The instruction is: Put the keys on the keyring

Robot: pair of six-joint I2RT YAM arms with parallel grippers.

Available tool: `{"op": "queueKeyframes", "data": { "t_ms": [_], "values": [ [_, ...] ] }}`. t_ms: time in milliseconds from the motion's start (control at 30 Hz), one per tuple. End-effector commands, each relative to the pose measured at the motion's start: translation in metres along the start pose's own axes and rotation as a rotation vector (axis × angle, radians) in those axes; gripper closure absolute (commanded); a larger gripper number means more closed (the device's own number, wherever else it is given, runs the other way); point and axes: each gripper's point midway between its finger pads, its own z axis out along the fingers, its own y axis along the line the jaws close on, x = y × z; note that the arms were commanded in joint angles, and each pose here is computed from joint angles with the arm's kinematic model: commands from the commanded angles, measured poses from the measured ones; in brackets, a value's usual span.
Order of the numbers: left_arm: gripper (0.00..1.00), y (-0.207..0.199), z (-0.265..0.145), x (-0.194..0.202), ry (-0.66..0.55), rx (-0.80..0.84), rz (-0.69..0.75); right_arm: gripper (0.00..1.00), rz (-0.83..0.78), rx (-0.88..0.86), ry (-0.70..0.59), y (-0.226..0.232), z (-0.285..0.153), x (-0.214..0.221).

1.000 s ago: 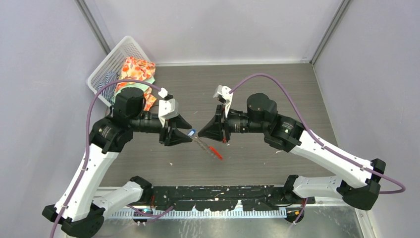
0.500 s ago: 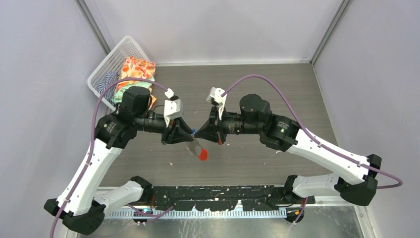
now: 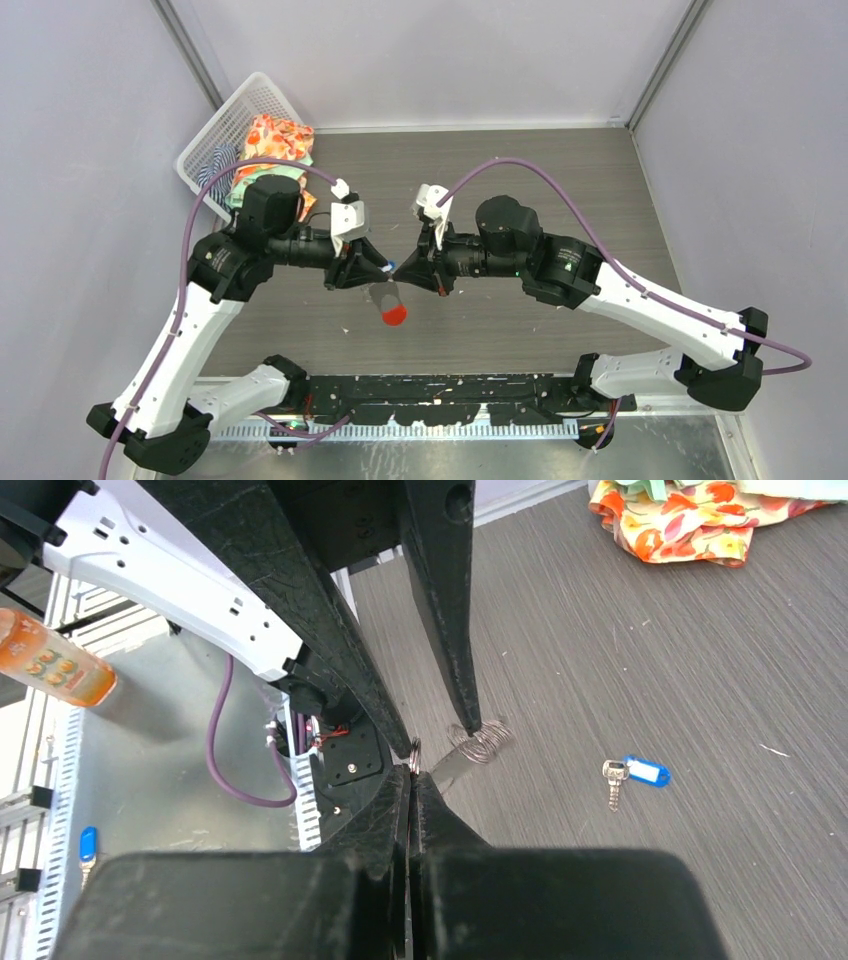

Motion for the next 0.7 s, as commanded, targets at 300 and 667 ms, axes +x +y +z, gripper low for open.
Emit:
{"op": "queueKeyframes", "data": {
  "t_ms": [300,667],
  "values": [
    [0.65,-0.012,0.000,-0.006,-0.002,0.043,0.005,0.99,-0.046,0.044,-0.077,0.000,-0.001,-0.033],
    [0.86,0.011,0.001,-0.006,0.006,-0.083,0.052,0.99,-0.041,0.052,-0.065,-0.001,0.002,-0.030]
  ]
}}
